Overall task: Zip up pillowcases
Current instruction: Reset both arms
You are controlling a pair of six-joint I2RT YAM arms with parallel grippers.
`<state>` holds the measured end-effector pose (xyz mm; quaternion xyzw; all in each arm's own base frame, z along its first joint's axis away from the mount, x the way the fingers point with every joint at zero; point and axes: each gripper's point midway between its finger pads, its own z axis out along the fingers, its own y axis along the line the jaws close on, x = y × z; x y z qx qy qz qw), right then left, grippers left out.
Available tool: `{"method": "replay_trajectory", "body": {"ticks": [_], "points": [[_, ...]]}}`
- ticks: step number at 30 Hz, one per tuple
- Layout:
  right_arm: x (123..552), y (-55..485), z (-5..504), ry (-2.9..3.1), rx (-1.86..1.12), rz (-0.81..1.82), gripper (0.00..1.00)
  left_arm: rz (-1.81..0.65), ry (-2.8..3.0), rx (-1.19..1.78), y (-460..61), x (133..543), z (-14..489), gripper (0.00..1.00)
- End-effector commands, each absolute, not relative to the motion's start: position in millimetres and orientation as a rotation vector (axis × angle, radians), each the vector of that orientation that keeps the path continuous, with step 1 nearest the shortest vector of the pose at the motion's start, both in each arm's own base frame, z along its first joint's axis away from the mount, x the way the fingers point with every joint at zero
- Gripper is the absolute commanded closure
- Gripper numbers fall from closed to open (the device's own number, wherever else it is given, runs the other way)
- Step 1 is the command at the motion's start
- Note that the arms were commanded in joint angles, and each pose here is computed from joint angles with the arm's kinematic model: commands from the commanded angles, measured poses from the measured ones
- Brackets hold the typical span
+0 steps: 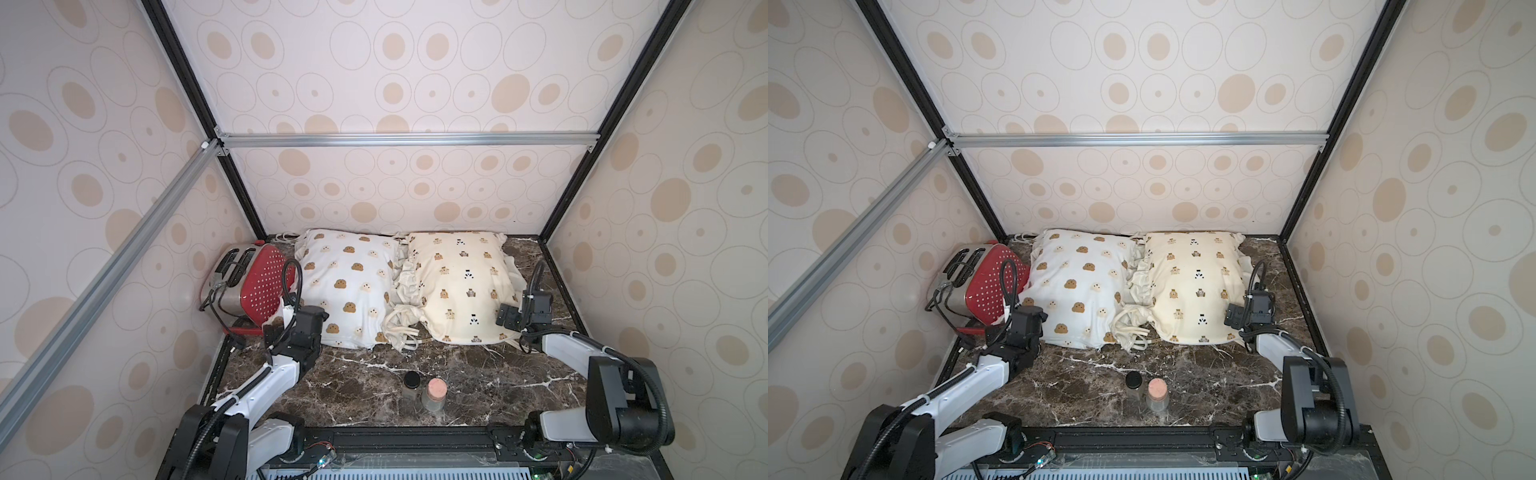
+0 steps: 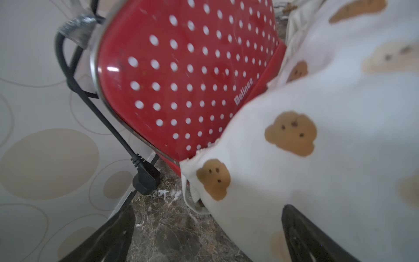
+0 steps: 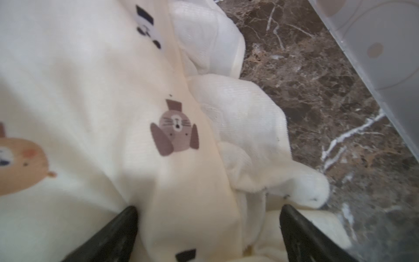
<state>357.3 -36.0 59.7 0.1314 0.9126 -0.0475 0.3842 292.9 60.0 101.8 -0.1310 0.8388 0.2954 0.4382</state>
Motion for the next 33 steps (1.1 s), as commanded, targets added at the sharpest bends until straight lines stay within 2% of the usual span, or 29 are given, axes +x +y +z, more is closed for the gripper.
{"method": "replay_trajectory", "body": {"ticks": [1, 7, 10, 15, 18, 33], "points": [[391.0, -20.5, 89.6, 2.158, 0.178, -0.112, 0.01, 0.648, 1.897, -0.237, 44.4, 336.7, 137.1, 0.01], [405.0, -1.9, 89.6, 2.059, 0.03, -0.043, 0.01, 0.607, 1.843, -0.092, 30.9, 371.7, 134.8, 0.01], [400.4, 6.7, 87.7, 2.026, -0.023, -0.015, 0.01, 0.44, 1.84, -0.079, 29.6, 380.2, 123.7, 0.01], [399.3, 5.7, 84.8, 2.015, -0.017, -0.022, 0.01, 0.333, 1.855, -0.112, 39.8, 394.3, 106.5, 0.01], [399.6, 5.3, 86.3, 2.003, -0.016, -0.023, 0.0, 0.345, 1.897, -0.209, 57.9, 394.3, 101.1, 0.01], [399.9, 5.2, 86.5, 2.005, -0.015, -0.023, 0.0, 0.345, 1.908, -0.206, 57.7, 393.7, 100.6, 0.01]]}}
